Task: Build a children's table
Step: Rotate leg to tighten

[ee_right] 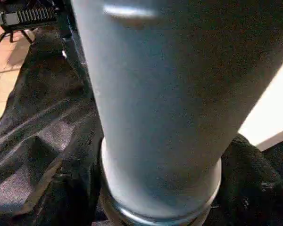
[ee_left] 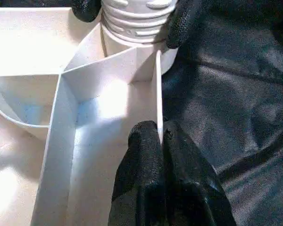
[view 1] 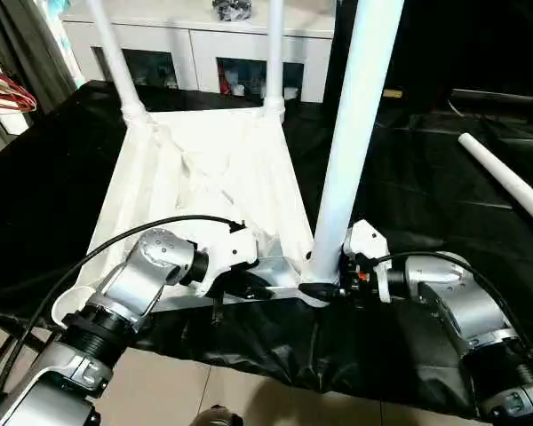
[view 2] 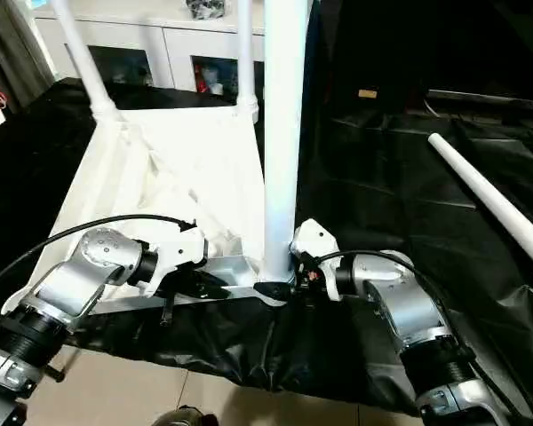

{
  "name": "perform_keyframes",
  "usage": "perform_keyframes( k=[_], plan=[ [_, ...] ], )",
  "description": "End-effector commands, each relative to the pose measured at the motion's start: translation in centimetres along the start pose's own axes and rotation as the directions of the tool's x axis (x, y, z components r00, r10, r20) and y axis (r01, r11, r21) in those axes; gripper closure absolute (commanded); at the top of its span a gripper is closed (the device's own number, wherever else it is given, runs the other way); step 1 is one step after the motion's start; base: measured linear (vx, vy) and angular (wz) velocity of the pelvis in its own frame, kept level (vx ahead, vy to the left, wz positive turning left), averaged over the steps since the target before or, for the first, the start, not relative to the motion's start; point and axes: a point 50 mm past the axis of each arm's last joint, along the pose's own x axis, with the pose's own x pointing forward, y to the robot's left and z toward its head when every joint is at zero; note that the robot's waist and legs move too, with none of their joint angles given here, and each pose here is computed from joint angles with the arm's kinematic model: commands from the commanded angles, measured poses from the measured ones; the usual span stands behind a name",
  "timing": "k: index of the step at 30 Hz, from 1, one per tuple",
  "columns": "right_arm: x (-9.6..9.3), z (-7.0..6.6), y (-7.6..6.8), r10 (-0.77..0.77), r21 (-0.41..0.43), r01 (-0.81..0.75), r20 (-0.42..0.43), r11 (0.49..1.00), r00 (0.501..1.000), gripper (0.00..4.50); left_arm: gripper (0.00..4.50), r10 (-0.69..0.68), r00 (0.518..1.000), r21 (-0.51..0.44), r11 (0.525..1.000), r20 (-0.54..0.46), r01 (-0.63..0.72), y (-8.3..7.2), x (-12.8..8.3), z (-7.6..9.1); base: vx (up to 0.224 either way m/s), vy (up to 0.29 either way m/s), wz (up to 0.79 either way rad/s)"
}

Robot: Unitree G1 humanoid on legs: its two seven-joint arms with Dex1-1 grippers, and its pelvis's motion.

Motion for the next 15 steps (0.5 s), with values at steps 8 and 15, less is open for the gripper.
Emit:
perform_keyframes(
  k=[8,15],
  plan=[
    [3.9,-0.6,-1.4,-0.367,0.178,0.355,0.039,0.918,0.93,1.76,4.5,0.309,0.949,-0.117,0.947,0.068,-0.3,2.5,2.7,3.0,0.0,0.0,0.0],
    [6.2,-0.6,-2.8,-0.627,0.331,0.597,-0.022,0.731,0.779,1.76,4.5,0.449,0.889,-0.178,0.886,0.088,-0.429,3.3,4.3,4.6,0.0,0.0,0.0]
  ],
)
